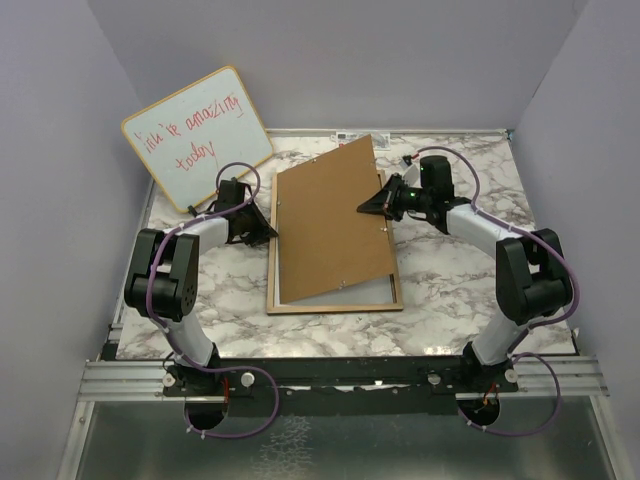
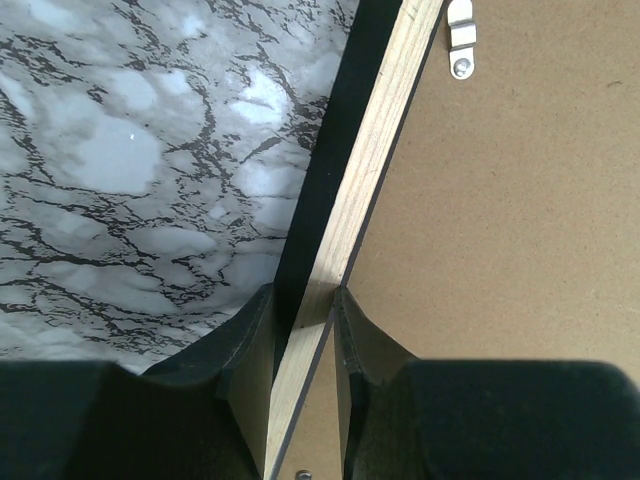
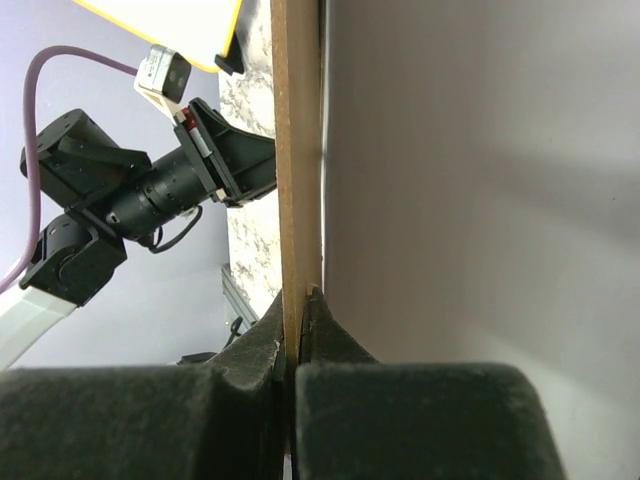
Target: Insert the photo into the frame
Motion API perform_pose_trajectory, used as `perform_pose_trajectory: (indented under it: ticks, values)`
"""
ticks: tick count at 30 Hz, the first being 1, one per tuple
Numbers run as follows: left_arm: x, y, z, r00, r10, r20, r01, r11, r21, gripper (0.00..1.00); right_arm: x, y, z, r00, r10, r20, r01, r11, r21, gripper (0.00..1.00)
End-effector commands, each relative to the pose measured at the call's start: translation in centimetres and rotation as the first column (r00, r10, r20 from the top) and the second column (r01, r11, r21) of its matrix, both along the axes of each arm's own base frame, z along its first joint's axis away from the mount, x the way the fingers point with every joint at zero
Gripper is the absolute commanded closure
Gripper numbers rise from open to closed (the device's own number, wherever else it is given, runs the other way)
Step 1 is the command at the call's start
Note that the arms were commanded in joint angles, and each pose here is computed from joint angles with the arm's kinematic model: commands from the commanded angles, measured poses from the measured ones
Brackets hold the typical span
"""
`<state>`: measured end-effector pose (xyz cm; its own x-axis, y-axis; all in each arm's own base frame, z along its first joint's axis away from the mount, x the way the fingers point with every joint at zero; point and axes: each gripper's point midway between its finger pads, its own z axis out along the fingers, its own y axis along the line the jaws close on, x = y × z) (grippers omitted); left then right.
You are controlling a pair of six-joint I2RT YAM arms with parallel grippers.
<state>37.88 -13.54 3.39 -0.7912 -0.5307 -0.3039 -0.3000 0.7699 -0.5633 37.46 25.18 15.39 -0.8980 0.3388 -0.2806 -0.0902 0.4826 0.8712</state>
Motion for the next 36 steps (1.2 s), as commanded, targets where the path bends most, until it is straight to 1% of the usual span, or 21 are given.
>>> perform_pose_trajectory:
  ticks: [1, 4, 8, 12, 18, 25, 30, 36]
  values:
    - [0.4, 0.4, 1.6, 1.0, 0.014, 0.022, -0.015, 1.0, 0.025, 0.83, -0.5, 0.4, -0.1, 1.0, 0.023, -0.019, -0.023, 0.999, 0.023, 0.99]
    - [0.6, 0.9, 2.0, 0.999, 0.027, 0.033, -0.028, 0.998, 0.052, 0.83, -0.8, 0.2, -0.5, 0.999, 0.011, -0.038, -0.011, 1.0, 0.012, 0.99]
    - [0.6, 1.0, 2.4, 0.999, 0.031, 0.042, -0.033, 0.998, 0.055, 0.8, -1.2, -0.1, -0.7, 0.998, -0.003, -0.055, 0.004, 1.0, 0.013, 0.99]
    - [0.6, 0.7, 2.7, 0.999, 0.021, 0.046, -0.023, 0.999, 0.041, 0.73, -1.7, -0.2, -0.8, 0.998, -0.008, -0.063, 0.01, 1.0, 0.029, 0.99]
    - [0.7, 0.7, 3.1, 0.998, 0.014, 0.059, -0.016, 0.999, 0.036, 0.7, -2.3, -0.2, -1.0, 0.997, -0.015, -0.074, 0.019, 0.998, 0.057, 0.99]
    - [0.9, 0.8, 3.4, 0.997, 0.011, 0.072, -0.014, 0.999, 0.045, 0.71, -2.8, -0.2, -1.3, 0.997, -0.016, -0.075, 0.023, 0.996, 0.081, 0.99]
    - [0.6, 0.4, 2.7, 0.999, -0.015, 0.05, 0.013, 0.999, 0.033, 0.76, -2.3, 0.3, -1.7, 0.998, 0.028, -0.052, -0.024, 0.996, 0.089, 0.99]
    - [0.3, 0.2, 2.0, 0.999, -0.031, 0.032, 0.03, 0.999, 0.029, 0.78, -2.2, 0.6, -2.7, 0.996, 0.082, -0.037, -0.079, 0.994, 0.069, 0.99]
